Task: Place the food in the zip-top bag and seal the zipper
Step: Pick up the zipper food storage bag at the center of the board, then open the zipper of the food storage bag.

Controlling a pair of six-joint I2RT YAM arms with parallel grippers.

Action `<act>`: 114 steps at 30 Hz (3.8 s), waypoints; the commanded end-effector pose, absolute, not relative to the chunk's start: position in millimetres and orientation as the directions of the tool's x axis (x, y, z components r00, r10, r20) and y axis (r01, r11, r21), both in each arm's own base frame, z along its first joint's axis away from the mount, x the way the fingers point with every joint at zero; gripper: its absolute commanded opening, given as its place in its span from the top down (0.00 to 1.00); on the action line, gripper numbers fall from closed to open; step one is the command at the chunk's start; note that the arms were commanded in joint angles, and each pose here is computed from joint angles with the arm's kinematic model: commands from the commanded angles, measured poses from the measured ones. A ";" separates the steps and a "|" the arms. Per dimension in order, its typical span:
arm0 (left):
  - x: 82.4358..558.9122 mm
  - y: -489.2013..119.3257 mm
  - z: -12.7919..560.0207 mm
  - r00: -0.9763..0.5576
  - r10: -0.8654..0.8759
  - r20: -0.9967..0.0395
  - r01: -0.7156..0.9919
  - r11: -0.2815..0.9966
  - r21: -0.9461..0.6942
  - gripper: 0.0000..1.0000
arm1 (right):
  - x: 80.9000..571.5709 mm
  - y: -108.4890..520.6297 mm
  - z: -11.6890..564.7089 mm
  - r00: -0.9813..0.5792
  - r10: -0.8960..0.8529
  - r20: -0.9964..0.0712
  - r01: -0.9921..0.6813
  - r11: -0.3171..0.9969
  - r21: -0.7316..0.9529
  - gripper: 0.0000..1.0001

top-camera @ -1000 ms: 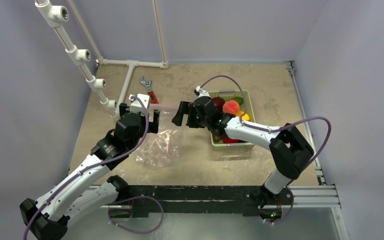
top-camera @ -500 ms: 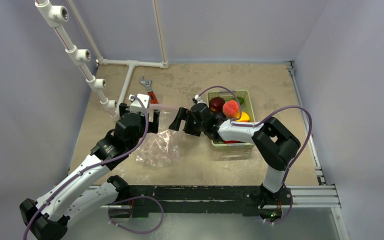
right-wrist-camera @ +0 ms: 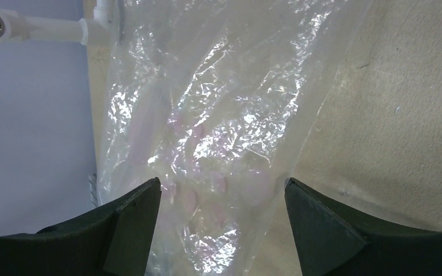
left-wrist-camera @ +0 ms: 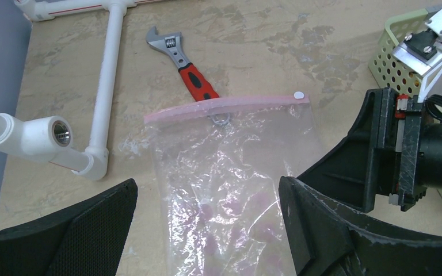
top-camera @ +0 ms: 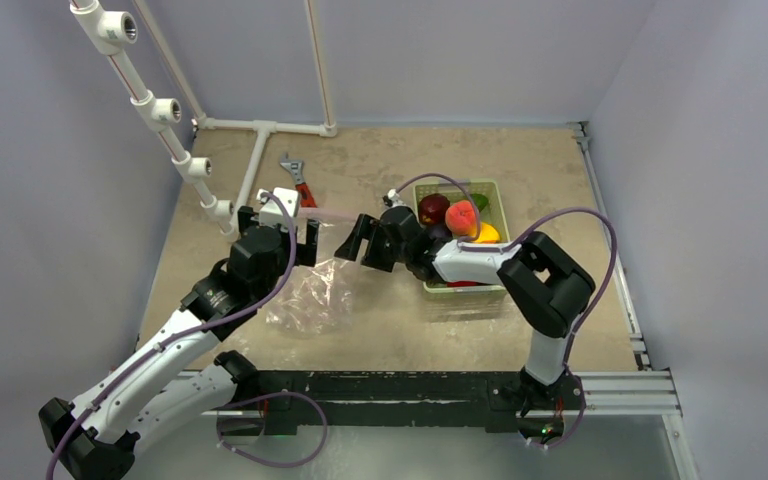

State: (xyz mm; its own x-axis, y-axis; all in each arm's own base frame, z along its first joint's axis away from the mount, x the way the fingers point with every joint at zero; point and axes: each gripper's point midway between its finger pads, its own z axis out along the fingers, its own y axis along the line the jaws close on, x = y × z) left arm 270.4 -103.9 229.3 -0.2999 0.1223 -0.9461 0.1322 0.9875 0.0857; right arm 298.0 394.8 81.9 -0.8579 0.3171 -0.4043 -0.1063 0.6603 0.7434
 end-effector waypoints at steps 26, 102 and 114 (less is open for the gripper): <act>270.8 -105.0 247.9 -0.263 0.078 -0.962 0.121 0.992 0.047 0.09 | 304.1 398.5 130.0 -0.791 0.308 -0.528 -0.259 0.614 0.746 1.00; 170.3 -145.1 432.8 -0.280 -0.070 -0.957 0.617 0.751 -0.235 0.23 | 122.5 276.0 351.3 0.498 -0.163 -0.852 -0.867 -0.096 -0.489 1.00; 109.9 -152.8 433.9 -0.277 -0.088 -0.957 0.756 0.595 -0.274 0.25 | 114.5 271.6 375.0 0.502 -0.123 -0.856 -0.865 -0.084 -0.495 1.00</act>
State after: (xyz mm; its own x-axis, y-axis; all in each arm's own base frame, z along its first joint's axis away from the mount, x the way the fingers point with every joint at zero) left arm 132.9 -145.1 429.2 -0.2667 -0.0714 -0.9611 0.6936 0.6782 -0.2429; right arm 122.6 274.1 345.1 0.4793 -0.1861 -0.8577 -0.8776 -0.0982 -0.4692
